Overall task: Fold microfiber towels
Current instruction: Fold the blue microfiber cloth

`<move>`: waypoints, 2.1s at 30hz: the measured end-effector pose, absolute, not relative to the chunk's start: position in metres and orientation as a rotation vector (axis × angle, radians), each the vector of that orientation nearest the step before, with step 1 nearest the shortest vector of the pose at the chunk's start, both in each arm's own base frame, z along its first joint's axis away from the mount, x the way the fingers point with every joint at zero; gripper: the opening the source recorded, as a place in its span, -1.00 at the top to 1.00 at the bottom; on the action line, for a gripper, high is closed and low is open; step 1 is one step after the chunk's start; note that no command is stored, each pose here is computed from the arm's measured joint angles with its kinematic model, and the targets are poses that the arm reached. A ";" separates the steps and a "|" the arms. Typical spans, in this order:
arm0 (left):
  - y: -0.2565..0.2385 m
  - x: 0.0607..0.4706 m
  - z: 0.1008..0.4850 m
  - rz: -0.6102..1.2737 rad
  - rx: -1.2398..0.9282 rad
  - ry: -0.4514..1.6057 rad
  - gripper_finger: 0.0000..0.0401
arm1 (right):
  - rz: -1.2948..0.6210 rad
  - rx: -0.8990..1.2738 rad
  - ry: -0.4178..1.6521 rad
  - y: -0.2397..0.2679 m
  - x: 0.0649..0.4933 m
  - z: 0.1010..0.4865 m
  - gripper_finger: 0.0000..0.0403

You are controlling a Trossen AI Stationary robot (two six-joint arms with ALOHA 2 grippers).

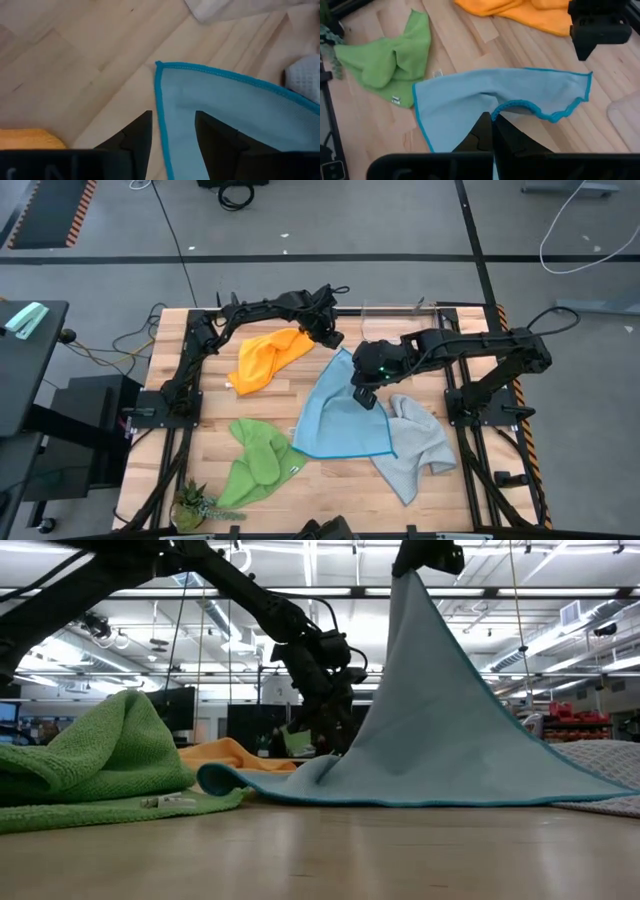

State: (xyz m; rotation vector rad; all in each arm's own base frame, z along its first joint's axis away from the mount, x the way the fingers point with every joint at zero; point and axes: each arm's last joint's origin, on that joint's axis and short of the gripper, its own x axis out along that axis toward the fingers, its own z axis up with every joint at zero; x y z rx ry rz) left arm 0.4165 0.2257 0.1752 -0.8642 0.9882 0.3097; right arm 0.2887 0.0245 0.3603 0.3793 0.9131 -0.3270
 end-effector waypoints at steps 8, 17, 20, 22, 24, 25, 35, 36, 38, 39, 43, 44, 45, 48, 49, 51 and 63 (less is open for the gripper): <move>0.202 0.429 0.176 0.237 -0.891 1.000 0.23 | -0.266 0.379 0.890 0.038 0.290 0.362 1.00; 0.207 0.430 0.170 0.262 -0.899 0.987 0.22 | -0.214 0.416 0.914 0.054 0.287 0.362 1.00; 0.205 0.429 0.169 0.229 -0.854 1.007 0.22 | -0.193 0.428 0.922 0.056 0.287 0.362 1.00; 0.202 0.427 0.168 0.187 -0.789 1.045 0.24 | -0.177 0.453 0.932 0.057 0.287 0.362 1.00; 0.198 0.425 0.166 0.155 -0.714 1.092 0.27 | -0.166 0.453 0.936 0.058 0.286 0.362 1.00; 0.196 0.424 0.165 0.140 -0.678 1.110 0.29 | -0.166 0.453 0.936 0.058 0.286 0.362 1.00; 0.195 0.419 0.170 0.055 -0.677 1.127 0.55 | -0.196 0.376 0.815 0.026 0.290 0.392 1.00; 0.196 0.417 0.170 0.059 -0.689 1.139 0.57 | -0.200 0.371 0.801 0.020 0.291 0.396 1.00; 0.197 0.413 0.170 0.039 -0.730 1.159 0.61 | -0.196 0.364 0.789 0.008 0.294 0.400 1.00; 0.197 0.410 0.170 0.020 -0.754 1.168 0.63 | -0.187 0.357 0.787 0.004 0.297 0.401 1.00; 0.199 0.403 0.170 0.012 -0.795 1.214 0.66 | -0.088 0.322 0.818 -0.005 0.323 0.399 1.00; 0.200 0.402 0.170 0.015 -0.800 1.220 0.66 | -0.053 0.314 0.823 -0.006 0.331 0.399 1.00; 0.201 0.400 0.170 0.017 -0.807 1.224 0.65 | -0.019 0.306 0.835 -0.004 0.340 0.397 1.00; 0.205 0.396 0.170 0.028 -0.822 1.236 0.63 | 0.061 0.284 0.897 0.010 0.353 0.395 1.00; 0.206 0.395 0.171 0.030 -0.823 1.236 0.62 | 0.071 0.275 0.933 0.018 0.351 0.396 1.00; 0.206 0.395 0.171 0.029 -0.822 1.234 0.59 | 0.022 0.261 1.050 0.033 0.339 0.393 1.00; 0.174 0.420 0.174 -0.116 -0.650 1.165 0.48 | -0.266 0.443 1.161 0.072 0.275 0.379 1.00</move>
